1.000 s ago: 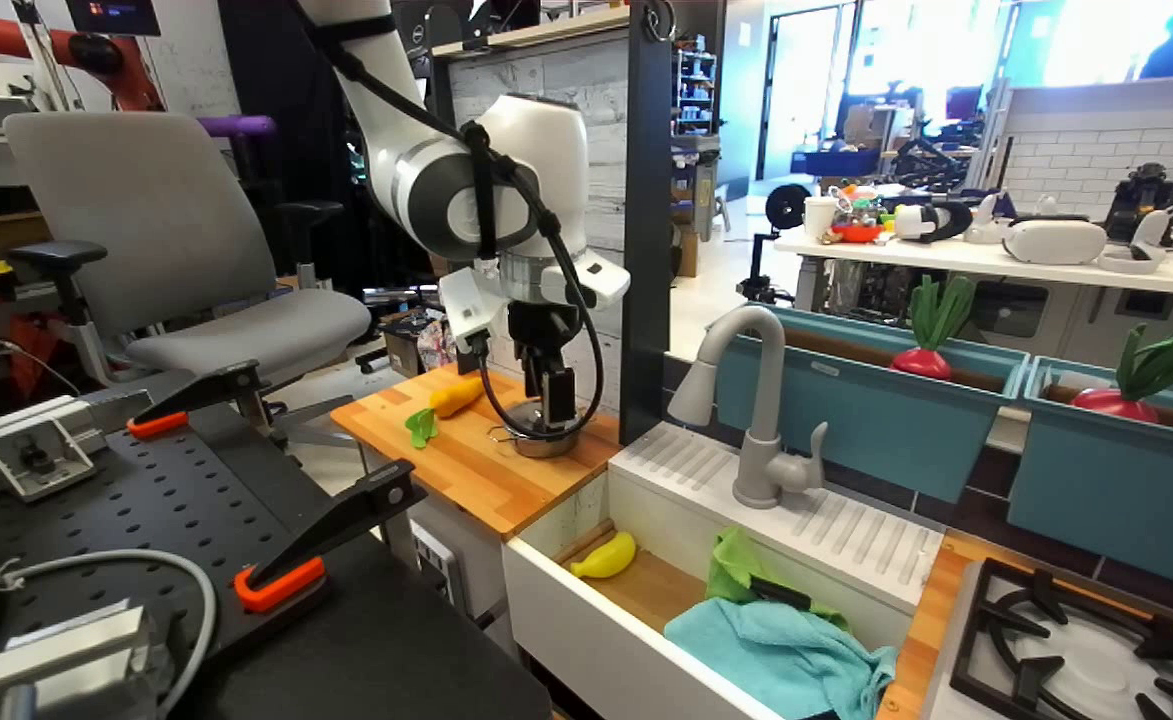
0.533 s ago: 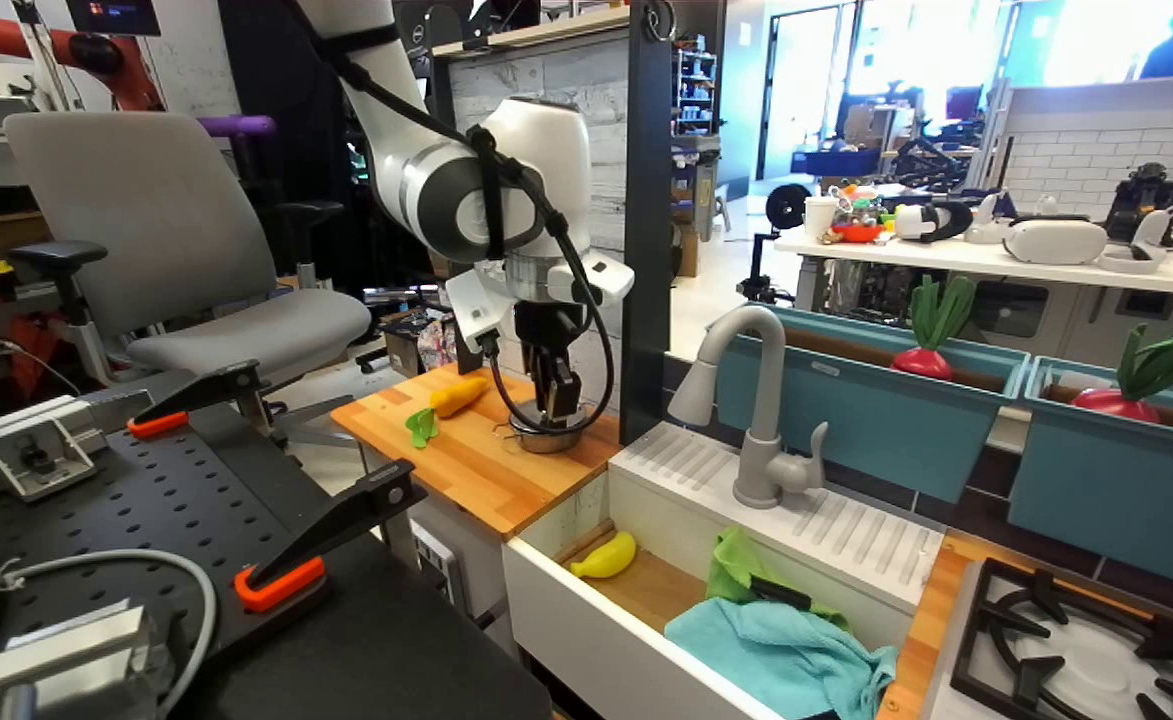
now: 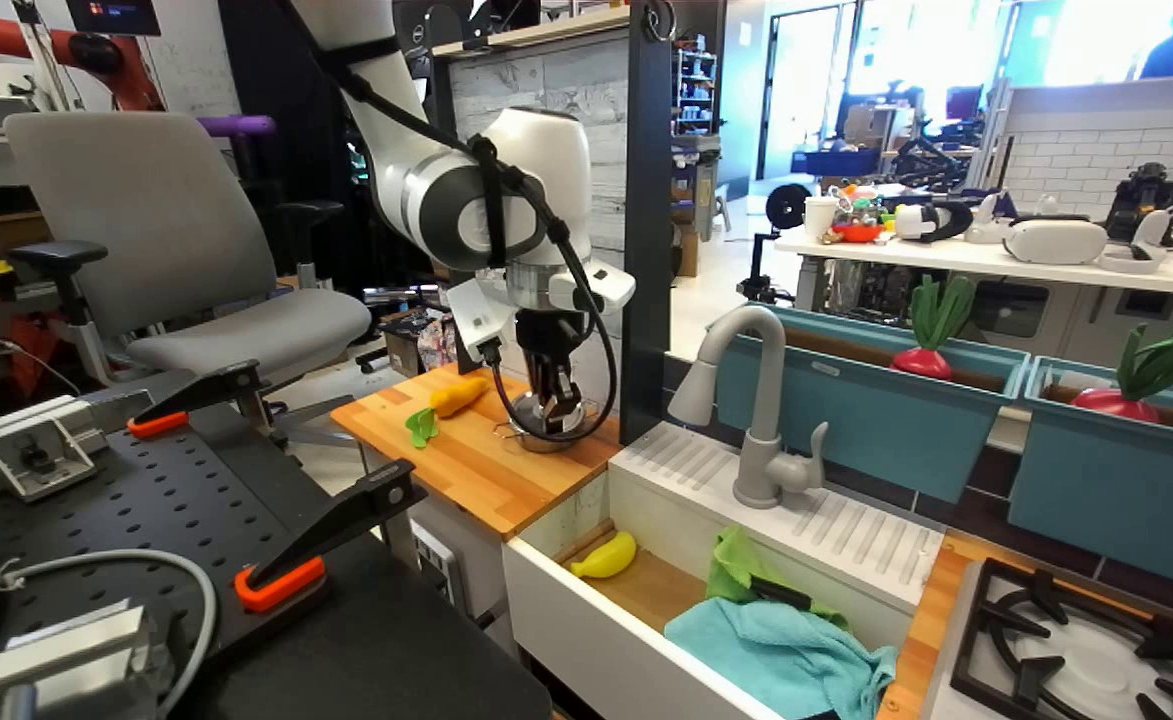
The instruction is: Remove the silver lid from the silver pot and put the carrot inside the pot
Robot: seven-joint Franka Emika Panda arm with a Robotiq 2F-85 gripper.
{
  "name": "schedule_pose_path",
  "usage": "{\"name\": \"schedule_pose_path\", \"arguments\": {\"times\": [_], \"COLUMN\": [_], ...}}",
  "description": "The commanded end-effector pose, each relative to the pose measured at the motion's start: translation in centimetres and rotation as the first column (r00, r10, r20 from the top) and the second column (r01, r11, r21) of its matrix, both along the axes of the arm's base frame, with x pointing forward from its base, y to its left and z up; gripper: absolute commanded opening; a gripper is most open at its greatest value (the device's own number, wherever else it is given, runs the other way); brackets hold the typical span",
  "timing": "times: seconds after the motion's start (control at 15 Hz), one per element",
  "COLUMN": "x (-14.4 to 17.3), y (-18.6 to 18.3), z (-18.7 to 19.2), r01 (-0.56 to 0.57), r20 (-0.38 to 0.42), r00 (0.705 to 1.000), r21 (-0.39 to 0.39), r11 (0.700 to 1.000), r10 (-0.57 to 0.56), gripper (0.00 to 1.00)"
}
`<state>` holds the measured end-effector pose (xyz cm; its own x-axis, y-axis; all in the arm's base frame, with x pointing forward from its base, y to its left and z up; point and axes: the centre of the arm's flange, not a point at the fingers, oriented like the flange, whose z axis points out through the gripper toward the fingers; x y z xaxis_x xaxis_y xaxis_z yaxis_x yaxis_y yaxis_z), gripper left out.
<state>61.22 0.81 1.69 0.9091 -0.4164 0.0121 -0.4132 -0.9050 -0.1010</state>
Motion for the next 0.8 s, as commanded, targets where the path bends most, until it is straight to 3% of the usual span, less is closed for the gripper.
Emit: {"name": "schedule_pose_path", "arguments": {"times": [0.0, 0.07, 0.13, 0.73], "x": [0.7, 0.8, 0.8, 2.0], "y": [0.4, 0.5, 0.5, 1.5], "z": [0.4, 0.7, 1.1, 2.4], "r01": [-0.012, -0.012, -0.014, -0.013], "r20": [-0.006, 0.0, 0.003, 0.029], "r00": [1.0, 1.0, 1.0, 0.999], "r21": [-0.009, -0.004, -0.001, 0.017], "r11": [1.0, 1.0, 1.0, 1.0], "r10": [0.012, 0.012, 0.014, 0.013], "gripper": [0.0, 0.09, 0.28, 0.93]}}
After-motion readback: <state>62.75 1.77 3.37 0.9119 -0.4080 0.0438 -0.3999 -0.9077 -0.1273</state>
